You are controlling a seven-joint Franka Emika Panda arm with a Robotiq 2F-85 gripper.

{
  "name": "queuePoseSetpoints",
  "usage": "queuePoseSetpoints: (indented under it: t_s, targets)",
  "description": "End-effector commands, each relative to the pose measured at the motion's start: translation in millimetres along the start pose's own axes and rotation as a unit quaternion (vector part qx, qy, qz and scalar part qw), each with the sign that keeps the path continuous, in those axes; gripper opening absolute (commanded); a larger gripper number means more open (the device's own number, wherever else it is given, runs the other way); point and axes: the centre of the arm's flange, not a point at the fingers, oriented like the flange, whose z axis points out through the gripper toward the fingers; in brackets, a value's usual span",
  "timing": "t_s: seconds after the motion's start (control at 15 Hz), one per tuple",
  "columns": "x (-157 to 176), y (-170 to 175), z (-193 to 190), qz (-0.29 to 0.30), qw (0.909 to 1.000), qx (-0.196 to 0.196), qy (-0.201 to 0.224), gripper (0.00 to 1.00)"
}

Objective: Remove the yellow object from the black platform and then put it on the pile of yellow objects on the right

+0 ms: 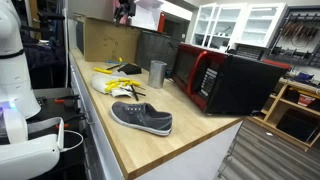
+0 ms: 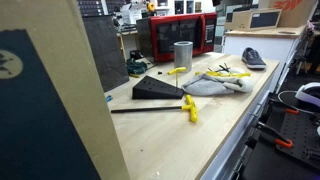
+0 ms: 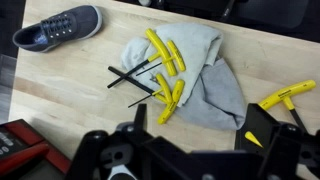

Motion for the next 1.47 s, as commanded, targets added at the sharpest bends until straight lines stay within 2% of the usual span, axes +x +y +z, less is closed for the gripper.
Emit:
queuePoseSetpoints:
  t_s: [0.0, 0.6, 0.73, 0.87, 1.2, 1.4]
  targets:
    - [0.0, 0.0, 0.0, 0.000, 1.0000, 0.000, 0.000, 1.00]
    - [2.1, -1.3, 1.2, -0.007, 1.0000, -0.003, -0.002, 1.00]
    - [5.9, -9.0, 2.6, -0.031, 0.9992, -0.016, 0.017, 1.00]
    - [12.2, -20.8, 3.9, -0.053, 0.9980, -0.013, 0.033, 1.00]
    - [29.4, -48.8, 15.7, -0.074, 0.9927, -0.047, 0.083, 1.00]
    - [42.9, -62.1, 33.5, -0.087, 0.9909, -0.059, 0.083, 1.00]
